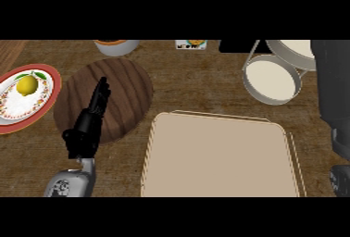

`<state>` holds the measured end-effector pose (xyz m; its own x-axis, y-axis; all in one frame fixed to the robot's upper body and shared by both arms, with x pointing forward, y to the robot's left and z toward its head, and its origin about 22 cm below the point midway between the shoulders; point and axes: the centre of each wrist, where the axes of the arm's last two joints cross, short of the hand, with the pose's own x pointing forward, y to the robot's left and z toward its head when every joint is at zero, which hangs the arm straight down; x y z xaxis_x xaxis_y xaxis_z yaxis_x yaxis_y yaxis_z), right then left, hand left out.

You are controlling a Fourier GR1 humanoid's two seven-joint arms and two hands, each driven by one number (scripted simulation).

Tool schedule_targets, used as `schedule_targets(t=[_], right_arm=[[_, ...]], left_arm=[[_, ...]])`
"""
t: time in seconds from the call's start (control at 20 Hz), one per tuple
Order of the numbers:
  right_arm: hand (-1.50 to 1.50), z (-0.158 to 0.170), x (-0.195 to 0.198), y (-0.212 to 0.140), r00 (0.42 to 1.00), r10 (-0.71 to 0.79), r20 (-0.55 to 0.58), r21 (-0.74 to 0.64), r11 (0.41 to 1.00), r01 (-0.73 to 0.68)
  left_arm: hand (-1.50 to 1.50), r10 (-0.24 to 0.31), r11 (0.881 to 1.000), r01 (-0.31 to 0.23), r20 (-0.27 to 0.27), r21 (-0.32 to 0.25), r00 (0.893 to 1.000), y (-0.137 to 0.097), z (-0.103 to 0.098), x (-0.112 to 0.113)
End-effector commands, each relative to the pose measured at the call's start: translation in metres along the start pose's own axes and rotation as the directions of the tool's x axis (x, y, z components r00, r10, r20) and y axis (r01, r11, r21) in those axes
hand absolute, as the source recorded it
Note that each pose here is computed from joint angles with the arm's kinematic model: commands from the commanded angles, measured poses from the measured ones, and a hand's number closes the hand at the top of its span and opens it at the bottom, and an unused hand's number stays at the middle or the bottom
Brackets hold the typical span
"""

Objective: Pick the can from the tray and place it in the tiered basket

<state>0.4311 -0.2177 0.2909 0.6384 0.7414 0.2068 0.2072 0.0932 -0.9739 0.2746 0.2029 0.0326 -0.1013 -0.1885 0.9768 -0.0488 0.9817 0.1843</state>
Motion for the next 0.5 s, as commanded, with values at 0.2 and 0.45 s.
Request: schedule_targets(t=[0.2,0.45], right_arm=[[-1.5,-0.022,-0.031,0.034,0.949,-0.296,-0.106,0.061,0.951,0.303],[-1.5,-0.03,-0.039,0.011,0.874,-0.473,-0.108,-0.018,0.88,0.474]], left_arm=[[0.0,-0.003,1.0,0.003,0.004,0.005,1.0,-0.019,0.008,0.0],[0.0,0.019,1.0,-0.019,-0.004,0.005,1.0,-0.009,0.008,-0.001]])
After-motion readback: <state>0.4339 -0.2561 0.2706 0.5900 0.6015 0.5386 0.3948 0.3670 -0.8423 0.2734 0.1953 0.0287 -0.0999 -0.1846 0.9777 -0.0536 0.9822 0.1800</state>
